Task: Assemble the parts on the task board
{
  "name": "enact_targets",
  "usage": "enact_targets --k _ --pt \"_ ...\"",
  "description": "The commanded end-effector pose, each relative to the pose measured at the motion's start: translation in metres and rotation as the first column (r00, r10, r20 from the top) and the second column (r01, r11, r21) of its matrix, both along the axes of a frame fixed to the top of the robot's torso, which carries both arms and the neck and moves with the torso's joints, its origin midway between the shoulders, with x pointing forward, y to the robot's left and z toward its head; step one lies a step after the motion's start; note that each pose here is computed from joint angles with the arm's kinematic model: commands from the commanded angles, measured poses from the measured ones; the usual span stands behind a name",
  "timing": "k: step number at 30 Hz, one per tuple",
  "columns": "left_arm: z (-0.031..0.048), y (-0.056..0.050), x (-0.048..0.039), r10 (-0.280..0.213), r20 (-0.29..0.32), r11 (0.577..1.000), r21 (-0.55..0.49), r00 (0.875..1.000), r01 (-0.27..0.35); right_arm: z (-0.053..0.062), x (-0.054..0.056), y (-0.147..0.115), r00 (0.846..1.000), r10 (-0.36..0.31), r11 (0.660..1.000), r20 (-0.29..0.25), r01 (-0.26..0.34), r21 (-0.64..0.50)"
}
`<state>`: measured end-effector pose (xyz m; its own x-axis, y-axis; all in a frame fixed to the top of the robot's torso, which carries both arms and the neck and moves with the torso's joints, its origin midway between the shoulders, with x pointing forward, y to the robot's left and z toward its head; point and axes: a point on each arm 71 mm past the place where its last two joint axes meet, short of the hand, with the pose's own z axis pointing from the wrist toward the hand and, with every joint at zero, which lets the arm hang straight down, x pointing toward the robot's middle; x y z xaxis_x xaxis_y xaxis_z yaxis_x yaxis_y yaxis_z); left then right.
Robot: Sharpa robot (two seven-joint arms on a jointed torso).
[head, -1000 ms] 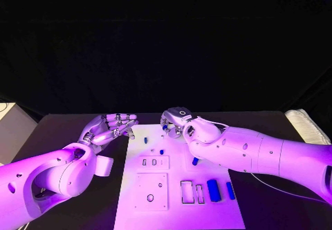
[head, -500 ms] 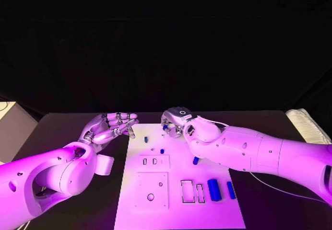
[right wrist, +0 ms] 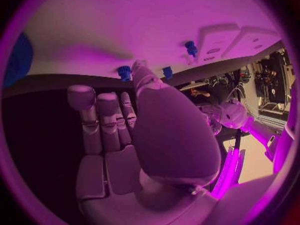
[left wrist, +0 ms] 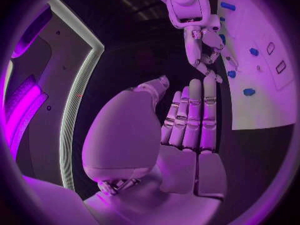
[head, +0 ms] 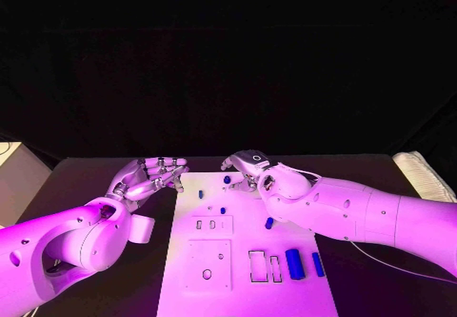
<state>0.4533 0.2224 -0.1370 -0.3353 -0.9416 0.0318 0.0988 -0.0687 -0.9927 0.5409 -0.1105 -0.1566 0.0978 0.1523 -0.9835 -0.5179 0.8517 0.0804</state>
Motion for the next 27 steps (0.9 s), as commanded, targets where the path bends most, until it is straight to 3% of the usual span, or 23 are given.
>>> enact_targets --k 1,6,11,19,27 --pt "0.0017 0.0 0.0002 -0.014 0.007 1.0 -0.007 1.0 0.014 0.007 -0.004 -0.01 1.0 0.002 0.999 0.026 -0.003 0.037" --pt "0.0014 0.002 0.0012 -0.008 0.007 1.0 -0.005 1.0 0.008 0.02 -0.006 -0.041 0.999 -0.052 0.995 0.012 0.051 0.088" --pt "0.0006 0.005 0.0032 -0.002 0.007 1.0 -0.003 1.0 0.002 0.03 -0.007 -0.08 0.988 -0.132 0.974 -0.084 0.145 0.175" --pt "-0.0007 0.006 0.0061 -0.001 0.006 1.0 -0.002 1.0 0.001 0.029 -0.006 -0.117 0.946 -0.208 0.95 -0.249 0.256 0.181" --pt "-0.0015 0.004 0.0074 -0.006 0.004 1.0 -0.003 1.0 0.006 0.022 -0.001 -0.125 0.905 -0.248 0.939 -0.345 0.312 0.143"
